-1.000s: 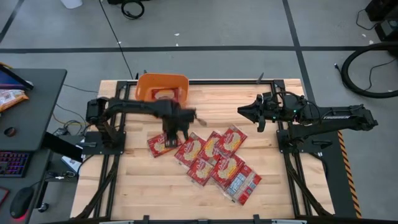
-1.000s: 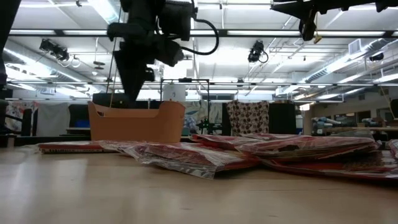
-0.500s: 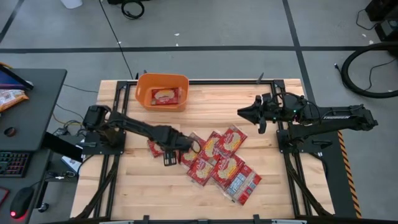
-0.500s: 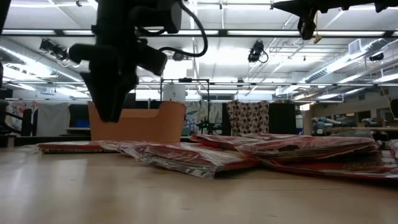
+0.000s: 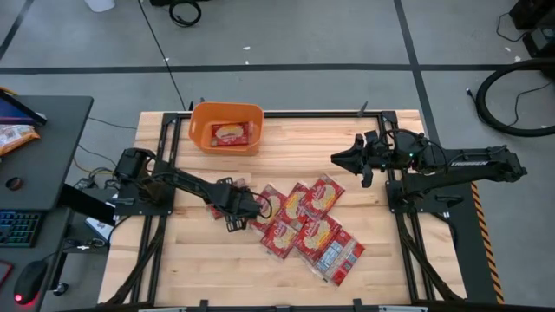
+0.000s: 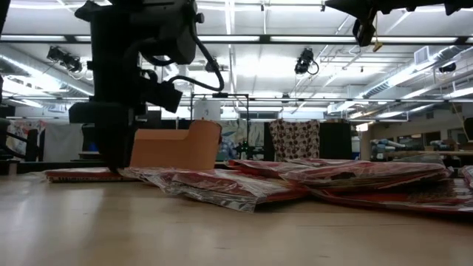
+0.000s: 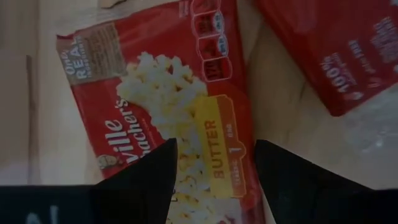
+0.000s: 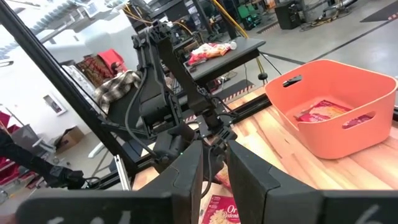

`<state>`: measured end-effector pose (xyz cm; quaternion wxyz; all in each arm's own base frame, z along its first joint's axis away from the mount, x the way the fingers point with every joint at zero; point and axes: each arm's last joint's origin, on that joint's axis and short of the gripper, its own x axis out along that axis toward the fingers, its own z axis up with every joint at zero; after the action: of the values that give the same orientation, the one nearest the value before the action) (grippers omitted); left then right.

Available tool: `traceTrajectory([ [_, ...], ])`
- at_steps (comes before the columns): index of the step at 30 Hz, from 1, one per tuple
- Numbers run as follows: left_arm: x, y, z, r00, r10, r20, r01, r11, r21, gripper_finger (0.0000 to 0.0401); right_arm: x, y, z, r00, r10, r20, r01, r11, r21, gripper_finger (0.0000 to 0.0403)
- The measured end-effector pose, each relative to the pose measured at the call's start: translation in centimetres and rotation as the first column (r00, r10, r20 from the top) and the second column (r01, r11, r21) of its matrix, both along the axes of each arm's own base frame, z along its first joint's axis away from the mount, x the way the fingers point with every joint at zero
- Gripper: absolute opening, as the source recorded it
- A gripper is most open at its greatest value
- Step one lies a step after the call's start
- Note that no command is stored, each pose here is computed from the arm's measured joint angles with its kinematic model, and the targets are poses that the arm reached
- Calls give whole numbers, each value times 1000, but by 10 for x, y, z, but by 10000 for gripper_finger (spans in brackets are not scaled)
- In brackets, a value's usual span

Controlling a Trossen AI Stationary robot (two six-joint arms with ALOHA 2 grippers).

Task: Sort popcorn bags into baskets
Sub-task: Put the red popcorn bag into the orange bin

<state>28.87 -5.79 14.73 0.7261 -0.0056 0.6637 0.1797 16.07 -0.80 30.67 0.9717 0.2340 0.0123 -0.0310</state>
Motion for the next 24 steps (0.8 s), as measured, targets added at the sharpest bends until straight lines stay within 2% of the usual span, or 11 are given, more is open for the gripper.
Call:
traceTrajectory([
  [5, -1, 2, -1, 1000, -3, 9, 2, 999, 54, 217, 0, 0, 0, 1000, 0, 1, 0, 1000, 5, 79],
  [10, -3, 3, -6, 1000, 1, 12, -2, 998, 57, 198, 0, 0, 0, 1000, 0, 1, 0, 1000, 5, 79],
  [14, -9, 3, -12, 999, 48, -2, -48, 997, 55, 149, 0, 0, 0, 1000, 0, 1, 0, 1000, 5, 79],
  [20, -12, 5, -11, 992, 126, -10, -125, 991, 48, 28, 0, 0, 0, 1000, 0, 0, 0, 1000, 0, 79],
  [24, -4, 5, 0, 995, 102, -16, -102, 995, 21, 15, 0, 0, 0, 1000, 0, 0, 0, 1000, -2, 79],
])
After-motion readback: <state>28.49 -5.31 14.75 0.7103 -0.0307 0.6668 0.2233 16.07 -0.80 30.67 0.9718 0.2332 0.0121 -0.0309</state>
